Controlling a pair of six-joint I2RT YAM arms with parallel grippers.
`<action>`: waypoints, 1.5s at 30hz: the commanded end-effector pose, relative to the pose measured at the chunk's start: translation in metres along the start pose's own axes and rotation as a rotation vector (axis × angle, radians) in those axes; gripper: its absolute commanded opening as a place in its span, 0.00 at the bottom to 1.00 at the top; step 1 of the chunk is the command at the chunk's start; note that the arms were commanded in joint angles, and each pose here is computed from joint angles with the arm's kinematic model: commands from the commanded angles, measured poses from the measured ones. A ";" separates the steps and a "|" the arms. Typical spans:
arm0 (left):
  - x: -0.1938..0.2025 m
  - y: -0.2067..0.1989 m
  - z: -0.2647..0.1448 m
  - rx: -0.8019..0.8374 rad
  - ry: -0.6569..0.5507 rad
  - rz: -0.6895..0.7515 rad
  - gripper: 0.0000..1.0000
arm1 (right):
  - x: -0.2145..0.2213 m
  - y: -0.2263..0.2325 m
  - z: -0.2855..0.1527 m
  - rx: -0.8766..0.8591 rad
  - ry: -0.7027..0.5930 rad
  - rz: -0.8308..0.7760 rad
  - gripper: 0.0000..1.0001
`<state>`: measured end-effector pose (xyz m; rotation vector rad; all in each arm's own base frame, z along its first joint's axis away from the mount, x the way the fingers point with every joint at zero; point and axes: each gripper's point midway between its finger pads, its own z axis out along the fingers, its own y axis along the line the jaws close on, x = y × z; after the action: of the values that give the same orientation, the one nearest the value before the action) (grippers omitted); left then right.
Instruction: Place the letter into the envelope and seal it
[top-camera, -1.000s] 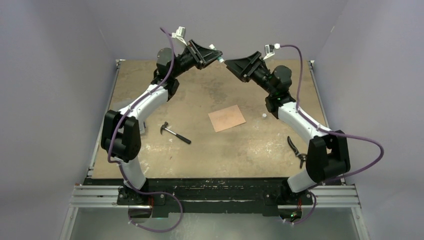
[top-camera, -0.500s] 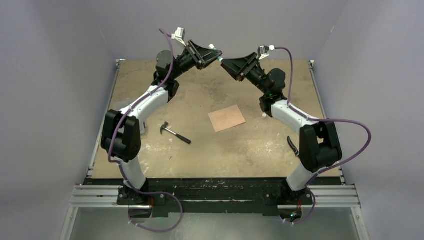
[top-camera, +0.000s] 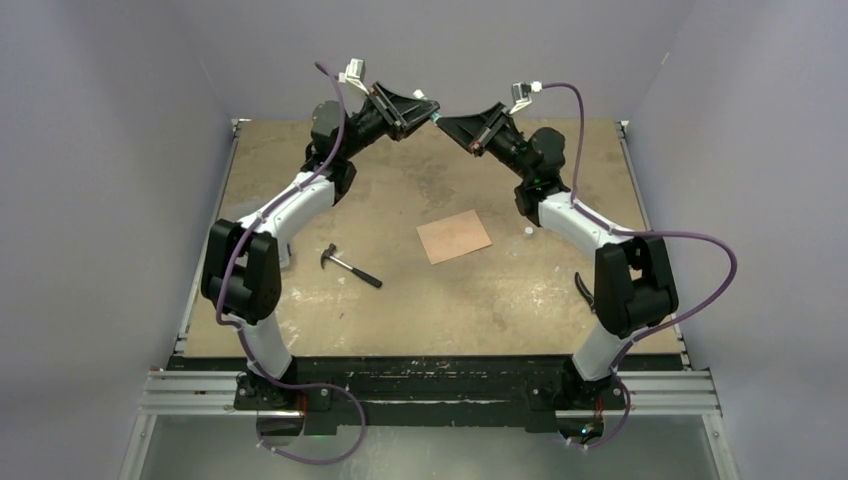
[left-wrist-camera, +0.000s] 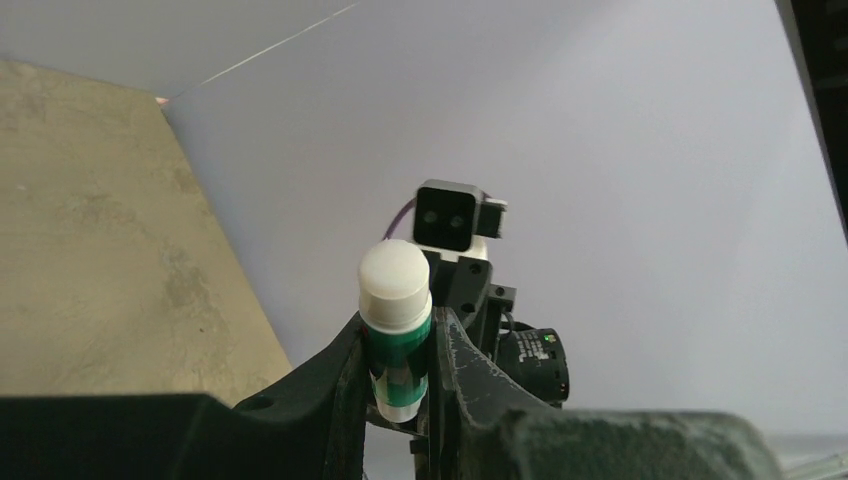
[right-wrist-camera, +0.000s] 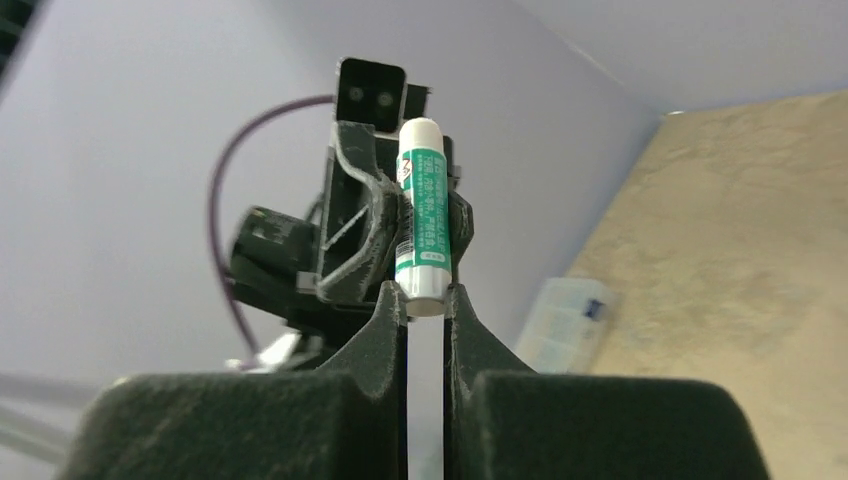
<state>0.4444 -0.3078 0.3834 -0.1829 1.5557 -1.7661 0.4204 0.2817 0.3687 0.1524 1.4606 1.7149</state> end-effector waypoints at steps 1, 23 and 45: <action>-0.001 0.023 -0.003 -0.163 0.006 0.029 0.00 | 0.003 0.002 0.010 0.032 0.025 -0.428 0.00; 0.007 0.044 -0.006 -0.207 0.053 0.098 0.00 | -0.032 0.017 -0.011 0.233 -0.035 -0.858 0.70; 0.005 -0.016 -0.001 0.036 0.058 0.062 0.00 | 0.004 0.037 -0.018 -0.098 -0.051 0.001 0.41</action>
<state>0.4430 -0.3124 0.3741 -0.1237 1.6250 -1.7341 0.4107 0.2761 0.3403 0.2465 1.5283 1.6532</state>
